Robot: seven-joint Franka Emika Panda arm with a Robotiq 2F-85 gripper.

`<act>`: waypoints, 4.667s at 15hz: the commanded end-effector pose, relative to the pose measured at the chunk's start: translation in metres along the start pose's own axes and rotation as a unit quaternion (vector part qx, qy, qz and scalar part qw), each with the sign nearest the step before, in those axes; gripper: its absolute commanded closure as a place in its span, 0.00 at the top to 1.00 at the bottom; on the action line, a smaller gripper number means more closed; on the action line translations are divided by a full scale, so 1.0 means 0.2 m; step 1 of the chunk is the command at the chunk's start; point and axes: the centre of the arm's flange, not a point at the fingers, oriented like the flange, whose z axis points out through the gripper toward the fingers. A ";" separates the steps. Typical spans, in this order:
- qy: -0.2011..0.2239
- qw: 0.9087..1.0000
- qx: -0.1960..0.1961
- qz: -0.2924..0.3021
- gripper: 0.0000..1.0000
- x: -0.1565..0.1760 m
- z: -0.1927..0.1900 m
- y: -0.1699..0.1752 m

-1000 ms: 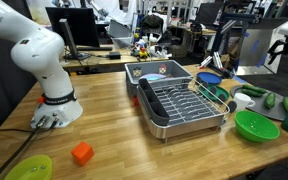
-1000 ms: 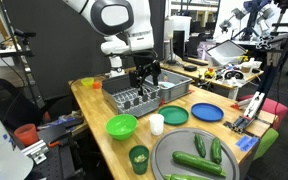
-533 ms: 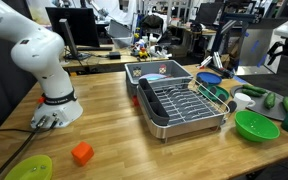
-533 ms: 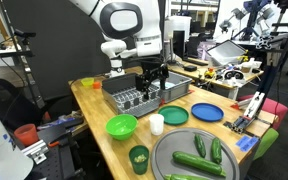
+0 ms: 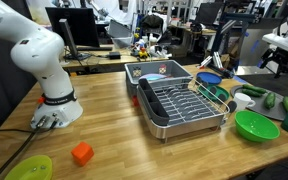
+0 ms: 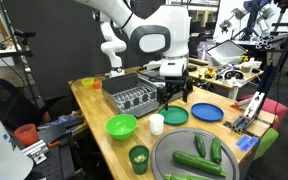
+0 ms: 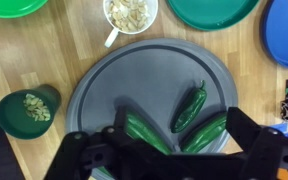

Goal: Place the small pepper from the grey tray on the dark green plate

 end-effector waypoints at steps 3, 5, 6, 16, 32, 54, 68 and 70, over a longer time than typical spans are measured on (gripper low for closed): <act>-0.005 1.000 -0.001 0.019 1.00 0.03 0.06 -0.05; -0.006 1.000 -0.001 0.021 1.00 0.02 0.05 -0.06; -0.006 1.000 0.000 0.022 1.00 0.02 0.05 -0.06; -0.036 0.994 0.025 0.102 1.00 0.21 0.41 -0.25; -0.013 0.992 0.026 0.123 1.00 0.35 0.89 -0.42; -0.024 0.992 -0.021 0.125 0.06 0.40 1.01 -0.33; -0.025 0.996 0.086 0.009 0.07 0.15 0.56 -0.45; -0.034 0.994 0.095 -0.033 0.07 0.02 0.50 -0.49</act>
